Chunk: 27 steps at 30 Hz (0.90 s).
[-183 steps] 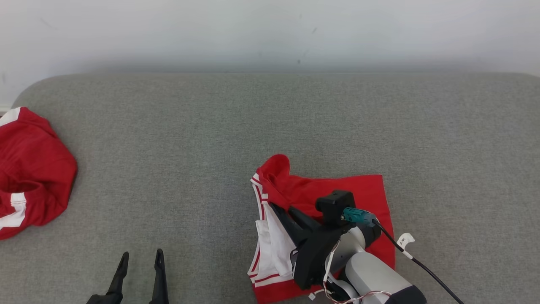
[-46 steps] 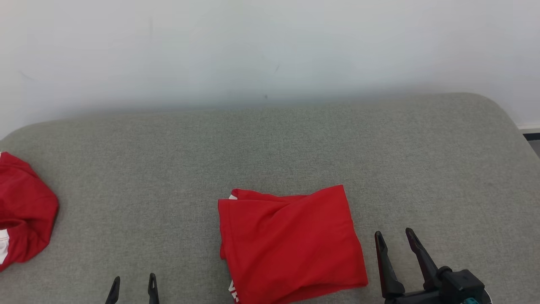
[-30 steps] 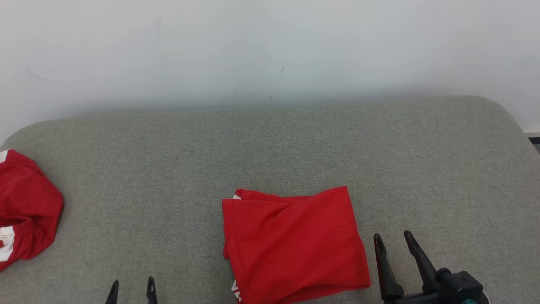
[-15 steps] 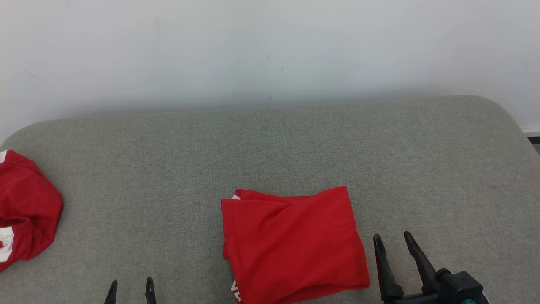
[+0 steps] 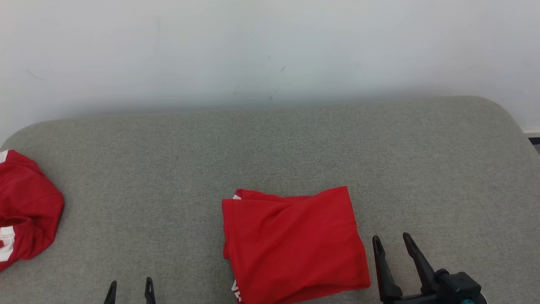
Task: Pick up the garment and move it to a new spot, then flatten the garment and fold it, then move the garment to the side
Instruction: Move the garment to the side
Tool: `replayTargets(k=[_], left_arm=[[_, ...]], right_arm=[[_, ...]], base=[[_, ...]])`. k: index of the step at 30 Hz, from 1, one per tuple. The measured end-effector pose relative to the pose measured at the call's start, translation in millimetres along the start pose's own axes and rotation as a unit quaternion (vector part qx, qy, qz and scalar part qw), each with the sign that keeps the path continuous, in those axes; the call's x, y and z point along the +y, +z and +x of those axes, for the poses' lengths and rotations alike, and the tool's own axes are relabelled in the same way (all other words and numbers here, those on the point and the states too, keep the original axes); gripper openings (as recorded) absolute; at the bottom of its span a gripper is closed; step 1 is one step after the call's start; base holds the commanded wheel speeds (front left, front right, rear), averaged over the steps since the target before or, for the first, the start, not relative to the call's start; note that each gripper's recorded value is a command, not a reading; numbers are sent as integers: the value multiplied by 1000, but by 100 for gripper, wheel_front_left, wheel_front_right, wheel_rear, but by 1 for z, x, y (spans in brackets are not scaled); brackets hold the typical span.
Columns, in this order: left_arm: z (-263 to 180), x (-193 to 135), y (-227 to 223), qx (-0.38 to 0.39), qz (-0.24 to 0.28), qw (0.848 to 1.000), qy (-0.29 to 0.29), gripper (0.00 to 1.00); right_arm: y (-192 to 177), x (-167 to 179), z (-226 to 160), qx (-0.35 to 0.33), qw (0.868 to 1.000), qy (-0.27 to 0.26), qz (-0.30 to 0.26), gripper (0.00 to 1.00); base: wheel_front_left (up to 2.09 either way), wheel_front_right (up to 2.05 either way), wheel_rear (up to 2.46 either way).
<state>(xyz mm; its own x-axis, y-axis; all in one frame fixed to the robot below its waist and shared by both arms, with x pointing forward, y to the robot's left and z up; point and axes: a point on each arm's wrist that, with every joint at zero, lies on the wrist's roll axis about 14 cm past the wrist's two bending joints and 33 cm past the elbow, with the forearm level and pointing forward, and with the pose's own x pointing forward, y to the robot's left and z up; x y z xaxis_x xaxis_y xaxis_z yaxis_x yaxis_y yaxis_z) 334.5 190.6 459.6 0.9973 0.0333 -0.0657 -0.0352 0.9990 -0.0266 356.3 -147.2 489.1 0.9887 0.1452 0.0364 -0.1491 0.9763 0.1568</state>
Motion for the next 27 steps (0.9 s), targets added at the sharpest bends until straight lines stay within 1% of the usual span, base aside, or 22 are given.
replayTargets(k=[7,10,14,18,27], left_arm=[[0,2,-1,2,-1,1000,3,100],[-1,2,-3,5,-1,1000,4,100],[0,2,-6,9,-4,1000,4,100],[5,1,-5,9,-6,1000,1,100],[10,4,-14,24,-7,1000,8,100]], right_arm=[[10,7,15,-13,1000,16,-14,100],[5,9,24,-4,1000,23,-19,100],[-15,9,37,34,998,36,-31,100],[-37,2,51,77,996,34,-35,100],[-85,3,66,170,984,39,-27,100]], base=[[0,0,0],[0,0,0],[0,0,0],[0,0,0],[0,0,0]])
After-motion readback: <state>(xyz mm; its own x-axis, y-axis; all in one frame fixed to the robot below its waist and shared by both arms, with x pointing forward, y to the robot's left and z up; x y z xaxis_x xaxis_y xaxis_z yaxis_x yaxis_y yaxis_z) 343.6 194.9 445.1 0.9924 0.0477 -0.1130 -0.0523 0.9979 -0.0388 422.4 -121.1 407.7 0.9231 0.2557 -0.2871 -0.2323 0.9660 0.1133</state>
